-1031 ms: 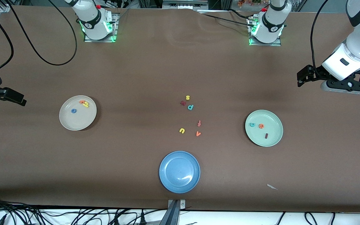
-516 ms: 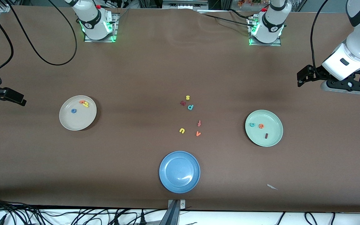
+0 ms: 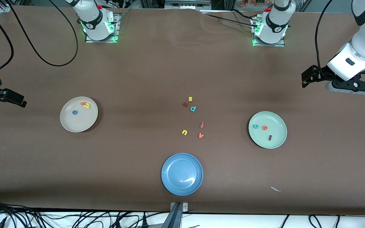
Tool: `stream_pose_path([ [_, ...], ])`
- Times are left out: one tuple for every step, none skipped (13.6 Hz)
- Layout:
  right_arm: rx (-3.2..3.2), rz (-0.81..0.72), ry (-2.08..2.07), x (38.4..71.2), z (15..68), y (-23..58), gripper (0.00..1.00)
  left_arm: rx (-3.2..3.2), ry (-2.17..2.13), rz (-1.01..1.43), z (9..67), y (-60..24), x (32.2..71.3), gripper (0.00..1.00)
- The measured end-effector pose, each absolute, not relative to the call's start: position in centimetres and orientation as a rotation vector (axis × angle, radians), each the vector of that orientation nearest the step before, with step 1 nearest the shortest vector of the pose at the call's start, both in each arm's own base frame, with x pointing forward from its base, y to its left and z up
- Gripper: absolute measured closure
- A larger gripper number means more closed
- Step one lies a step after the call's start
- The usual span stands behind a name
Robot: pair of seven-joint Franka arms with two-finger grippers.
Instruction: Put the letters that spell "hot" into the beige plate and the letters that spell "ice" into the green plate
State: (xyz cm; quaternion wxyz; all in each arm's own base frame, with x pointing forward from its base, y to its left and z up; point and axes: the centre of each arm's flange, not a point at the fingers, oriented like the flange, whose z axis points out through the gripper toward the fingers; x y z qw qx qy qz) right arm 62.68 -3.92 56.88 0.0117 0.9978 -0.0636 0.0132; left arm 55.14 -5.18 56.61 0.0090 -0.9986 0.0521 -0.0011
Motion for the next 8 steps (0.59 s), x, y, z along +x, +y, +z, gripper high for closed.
stream_pose_path([
  [3.112, 0.041, -0.198, 62.68, 56.88, -3.92, 0.00, -3.119, 0.163, -0.004, 56.62, -5.20, 55.14, 0.00],
  [3.112, 0.041, -0.198, 62.68, 56.88, -3.92, 0.00, -3.119, 0.164, -0.004, 56.63, -5.22, 55.13, 0.00],
  [3.112, 0.041, -0.198, 62.68, 56.88, -3.92, 0.00, -3.119, 0.164, -0.005, 56.67, -5.23, 55.12, 0.00],
  [3.112, 0.041, -0.198, 62.68, 56.88, -3.91, 0.00, -3.119, 0.164, -0.007, 56.72, -5.22, 55.10, 0.00],
  [3.112, 0.041, -0.198, 62.68, 56.88, -3.92, 0.00, -3.119, 0.164, -0.010, 56.85, -5.22, 55.11, 0.00],
  [3.112, 0.041, -0.199, 62.68, 56.88, -3.94, 0.00, -3.120, 0.163, -0.017, 57.04, -5.23, 55.14, 0.00],
  [3.111, 0.041, -0.202, 62.67, 56.88, -4.05, 0.00, -3.120, 0.163, -0.023, 57.24, -5.23, 55.16, 0.00],
  [3.110, 0.041, -0.207, 62.66, 56.88, -4.24, 0.00, -3.120, 0.162, -0.027, 57.35, -5.23, 55.17, 0.00],
])
